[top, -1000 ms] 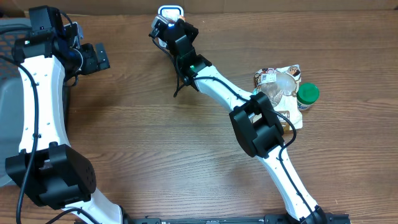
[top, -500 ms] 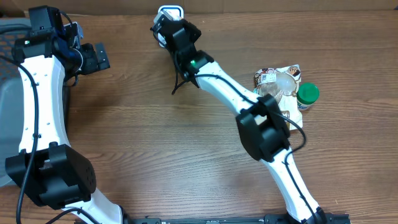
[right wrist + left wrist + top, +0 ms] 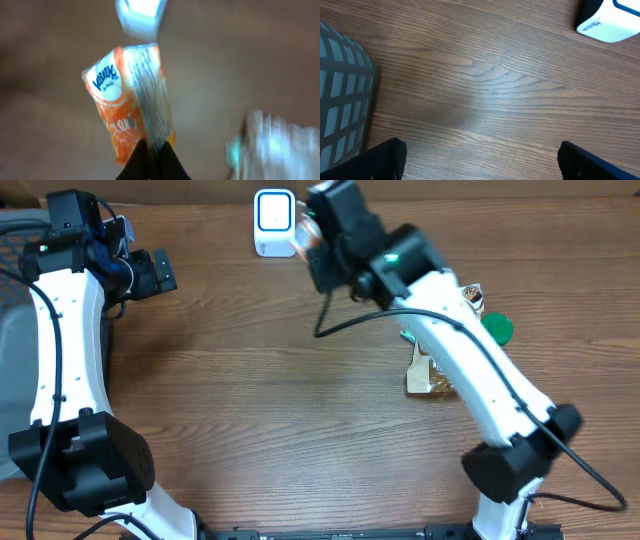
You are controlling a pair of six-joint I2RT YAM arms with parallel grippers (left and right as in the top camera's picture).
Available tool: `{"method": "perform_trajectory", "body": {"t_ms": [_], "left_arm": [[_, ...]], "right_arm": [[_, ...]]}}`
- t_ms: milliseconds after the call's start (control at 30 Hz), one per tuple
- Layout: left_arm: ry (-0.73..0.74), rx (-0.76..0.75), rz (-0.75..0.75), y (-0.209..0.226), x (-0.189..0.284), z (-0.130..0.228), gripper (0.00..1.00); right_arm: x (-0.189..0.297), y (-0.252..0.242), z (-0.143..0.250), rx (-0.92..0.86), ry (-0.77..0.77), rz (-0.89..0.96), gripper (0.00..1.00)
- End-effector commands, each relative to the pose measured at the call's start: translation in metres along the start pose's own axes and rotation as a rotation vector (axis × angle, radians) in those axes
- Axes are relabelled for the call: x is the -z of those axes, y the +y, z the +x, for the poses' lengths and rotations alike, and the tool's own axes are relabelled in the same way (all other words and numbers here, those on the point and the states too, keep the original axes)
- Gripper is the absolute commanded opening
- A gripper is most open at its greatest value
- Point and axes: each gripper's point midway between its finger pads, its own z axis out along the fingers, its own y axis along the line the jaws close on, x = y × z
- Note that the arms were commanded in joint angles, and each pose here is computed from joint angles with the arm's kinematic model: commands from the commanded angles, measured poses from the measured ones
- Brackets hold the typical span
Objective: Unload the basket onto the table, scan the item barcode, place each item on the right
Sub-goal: 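Carry the packet right and set it down beside the PanTree bag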
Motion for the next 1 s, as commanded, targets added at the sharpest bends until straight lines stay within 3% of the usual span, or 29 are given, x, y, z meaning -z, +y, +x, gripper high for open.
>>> {"method": "perform_trajectory", "body": {"t_ms": [0, 233, 433, 567, 600, 667, 733, 800, 967], "left_arm": [[0.010, 0.018, 0.004, 0.001, -0.005, 0.000, 0.99], [0.010, 0.018, 0.004, 0.001, -0.005, 0.000, 0.99], [0.010, 0.018, 0.004, 0.001, -0.005, 0.000, 0.99], [0.010, 0.018, 0.004, 0.001, -0.005, 0.000, 1.00], [0.010, 0.018, 0.004, 0.001, -0.005, 0.000, 1.00], [0.010, 0.018, 0.004, 0.001, -0.005, 0.000, 0.99], [0.010, 0.018, 0.004, 0.001, -0.005, 0.000, 1.00], [0.010, 0.018, 0.004, 0.001, -0.005, 0.000, 1.00], [0.010, 0.018, 0.004, 0.001, -0.005, 0.000, 1.00]], "right_arm": [[-0.015, -0.025, 0.045, -0.248, 0.213, 0.033, 0.04], [-0.075, -0.063, 0.117, -0.286, 0.452, 0.143, 0.04], [-0.117, -0.107, 0.155, -0.338, 0.476, 0.240, 0.04], [-0.120, -0.136, 0.162, -0.368, 0.475, 0.312, 0.04], [-0.120, -0.138, 0.162, -0.375, 0.476, 0.310, 0.07], [-0.118, -0.137, 0.162, -0.383, 0.488, 0.294, 0.34], [-0.113, -0.136, 0.162, -0.374, 0.499, 0.289, 0.48], [-0.101, -0.134, 0.154, -0.370, 0.496, 0.287, 0.52], [-0.048, -0.131, 0.114, -0.382, 0.393, 0.252, 0.50]]}}
